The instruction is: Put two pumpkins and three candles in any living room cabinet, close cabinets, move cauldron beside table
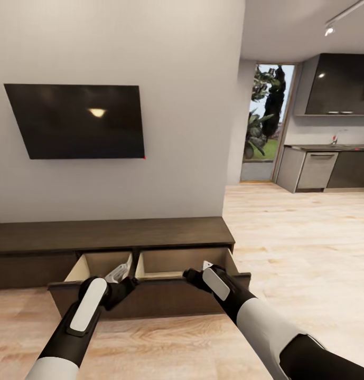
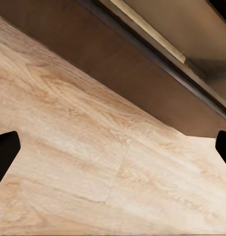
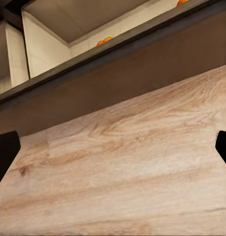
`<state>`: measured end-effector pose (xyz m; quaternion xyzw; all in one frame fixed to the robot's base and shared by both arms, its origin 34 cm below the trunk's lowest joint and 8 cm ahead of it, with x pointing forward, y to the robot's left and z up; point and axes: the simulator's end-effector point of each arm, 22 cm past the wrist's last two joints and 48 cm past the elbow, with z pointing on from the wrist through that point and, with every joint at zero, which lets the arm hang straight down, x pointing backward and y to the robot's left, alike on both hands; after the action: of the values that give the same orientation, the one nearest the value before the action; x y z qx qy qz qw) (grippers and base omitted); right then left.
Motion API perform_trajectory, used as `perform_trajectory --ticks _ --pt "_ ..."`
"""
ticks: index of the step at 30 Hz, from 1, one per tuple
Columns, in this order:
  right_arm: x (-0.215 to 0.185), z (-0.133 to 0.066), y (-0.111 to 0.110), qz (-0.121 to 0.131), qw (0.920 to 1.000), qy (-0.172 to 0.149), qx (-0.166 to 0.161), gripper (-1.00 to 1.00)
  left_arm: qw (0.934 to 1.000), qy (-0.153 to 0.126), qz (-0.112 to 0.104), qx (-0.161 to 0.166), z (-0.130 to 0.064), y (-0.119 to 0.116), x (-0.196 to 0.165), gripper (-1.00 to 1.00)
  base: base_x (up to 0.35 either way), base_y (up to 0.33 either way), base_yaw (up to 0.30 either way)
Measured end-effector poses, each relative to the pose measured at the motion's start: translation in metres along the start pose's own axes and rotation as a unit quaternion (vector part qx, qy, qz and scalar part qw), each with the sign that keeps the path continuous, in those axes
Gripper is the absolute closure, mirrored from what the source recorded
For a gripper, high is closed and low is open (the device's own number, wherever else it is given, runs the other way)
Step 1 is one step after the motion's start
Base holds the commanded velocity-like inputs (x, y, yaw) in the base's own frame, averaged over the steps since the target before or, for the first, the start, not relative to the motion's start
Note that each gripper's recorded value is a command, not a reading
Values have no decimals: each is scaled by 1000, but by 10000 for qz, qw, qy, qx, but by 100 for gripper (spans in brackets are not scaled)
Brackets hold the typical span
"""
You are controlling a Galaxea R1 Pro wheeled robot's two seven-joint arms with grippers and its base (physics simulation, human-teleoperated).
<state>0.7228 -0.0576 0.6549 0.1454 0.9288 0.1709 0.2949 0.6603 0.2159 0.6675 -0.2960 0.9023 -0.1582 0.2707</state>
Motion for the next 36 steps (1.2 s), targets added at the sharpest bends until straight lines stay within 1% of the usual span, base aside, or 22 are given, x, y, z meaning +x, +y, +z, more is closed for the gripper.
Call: perform_trajectory --ticks 6,9,14,20,27,30,32,36 --pt "0 0 0 1 10000 0 0 -100 10000 16 7 27 0 -3 2 -100 -309 1 0" --pt "0 0 0 0 10000 -3 2 -100 10000 9 8 31 0 -4 2 -100 -154 0 0" --pt "-1 -1 -1 0 10000 -7 4 -100 9999 -83 15 99 -6 -10 -4 -100 -29 0 0" --pt "-1 -1 -1 0 10000 -7 5 -100 9998 -117 61 163 -9 -18 -4 -100 -2 0 0" --pt "7 8 -6 0 10000 -9 4 -100 9998 -132 78 154 -2 -13 2 -100 0 0 0" --pt "7 8 -6 0 10000 -9 1 -100 9996 -170 144 200 -4 -19 1 -100 0 0 0" --pt "8 9 -7 1 10000 -7 -1 -100 9993 -193 227 242 -5 -23 2 -100 0 0 0" --pt "9 10 -7 0 10000 -9 0 -100 9992 -201 254 254 -4 -24 4 -100 0 0 0"
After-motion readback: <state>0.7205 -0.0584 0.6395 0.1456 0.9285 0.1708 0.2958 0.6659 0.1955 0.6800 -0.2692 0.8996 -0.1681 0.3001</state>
